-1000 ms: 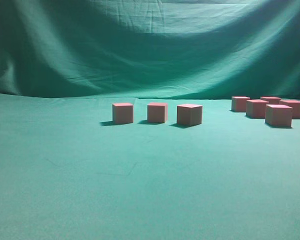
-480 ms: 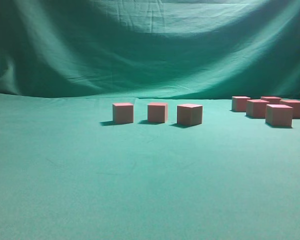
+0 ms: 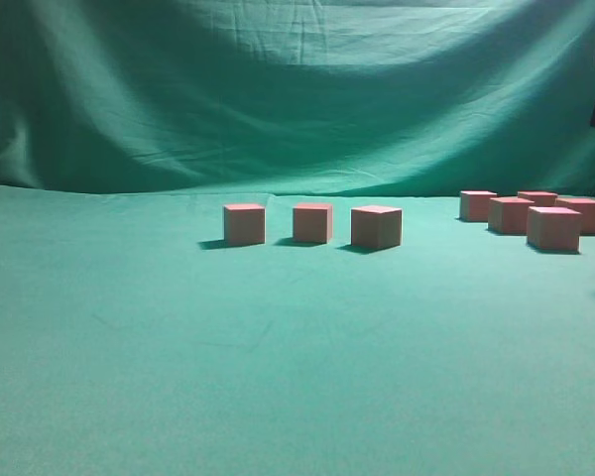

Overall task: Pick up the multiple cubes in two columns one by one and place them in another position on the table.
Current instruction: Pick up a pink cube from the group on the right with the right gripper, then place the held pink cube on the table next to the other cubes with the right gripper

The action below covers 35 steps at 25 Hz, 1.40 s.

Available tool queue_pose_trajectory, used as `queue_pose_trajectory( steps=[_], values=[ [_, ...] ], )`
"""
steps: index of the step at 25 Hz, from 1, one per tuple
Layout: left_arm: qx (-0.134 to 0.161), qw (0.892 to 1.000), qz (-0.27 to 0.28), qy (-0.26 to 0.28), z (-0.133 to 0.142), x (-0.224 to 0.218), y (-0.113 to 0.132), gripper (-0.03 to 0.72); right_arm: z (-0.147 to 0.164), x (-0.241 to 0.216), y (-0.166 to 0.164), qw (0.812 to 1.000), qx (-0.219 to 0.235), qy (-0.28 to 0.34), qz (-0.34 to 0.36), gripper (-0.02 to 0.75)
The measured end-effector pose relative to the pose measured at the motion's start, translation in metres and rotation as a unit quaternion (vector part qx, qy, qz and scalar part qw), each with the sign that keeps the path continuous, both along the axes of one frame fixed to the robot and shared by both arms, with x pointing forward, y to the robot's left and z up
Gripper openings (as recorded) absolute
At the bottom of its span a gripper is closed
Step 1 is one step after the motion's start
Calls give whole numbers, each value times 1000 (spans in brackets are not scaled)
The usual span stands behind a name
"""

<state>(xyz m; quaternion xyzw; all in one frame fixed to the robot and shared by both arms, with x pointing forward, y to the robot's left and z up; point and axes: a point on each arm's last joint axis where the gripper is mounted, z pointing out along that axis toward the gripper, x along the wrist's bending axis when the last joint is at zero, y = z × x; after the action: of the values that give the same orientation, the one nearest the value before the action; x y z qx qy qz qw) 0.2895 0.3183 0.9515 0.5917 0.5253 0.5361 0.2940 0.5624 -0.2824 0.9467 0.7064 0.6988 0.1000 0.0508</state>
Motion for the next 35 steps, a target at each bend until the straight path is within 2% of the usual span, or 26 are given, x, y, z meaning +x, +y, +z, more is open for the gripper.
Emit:
queue_pose_trajectory(
  steps=[1, 2, 6, 10, 13, 16, 19, 22, 27, 31, 35],
  values=[
    [0, 1000, 0, 0, 0, 0, 0, 0, -1, 0, 0, 1000, 0, 1, 0, 472],
    [0, 1000, 0, 0, 0, 0, 0, 0, -3, 1, 0, 1000, 0, 1, -1, 407],
    [0, 1000, 0, 0, 0, 0, 0, 0, -6, 2, 0, 1000, 1, 2, -1, 254],
    [0, 1000, 0, 0, 0, 0, 0, 0, -7, 2, 0, 1000, 2, 3, -1, 255],
    [0, 1000, 0, 0, 0, 0, 0, 0, 3, -1, 6, 1000, 19, 22, -1, 255],
    [0, 1000, 0, 0, 0, 0, 0, 0, 32, -1, 32, 997, 56, 21, 41, 255],
    [0, 1000, 0, 0, 0, 0, 0, 0, 70, -4, 79, 988, 99, -9, 122, 255],
    [0, 1000, 0, 0, 0, 0, 0, 0, 101, -11, 133, 970, 122, -44, 206, 255],
    [0, 1000, 0, 0, 0, 0, 0, 0, 123, -25, 219, 934, 138, -70, 322, 255],
    [0, 1000, 0, 0, 0, 0, 0, 0, 116, -25, 270, 896, 94, -72, 427, 255],
    [0, 1000, 0, 0, 0, 0, 0, 0, 95, -16, 302, 842, 34, -48, 535, 255]
  ],
)
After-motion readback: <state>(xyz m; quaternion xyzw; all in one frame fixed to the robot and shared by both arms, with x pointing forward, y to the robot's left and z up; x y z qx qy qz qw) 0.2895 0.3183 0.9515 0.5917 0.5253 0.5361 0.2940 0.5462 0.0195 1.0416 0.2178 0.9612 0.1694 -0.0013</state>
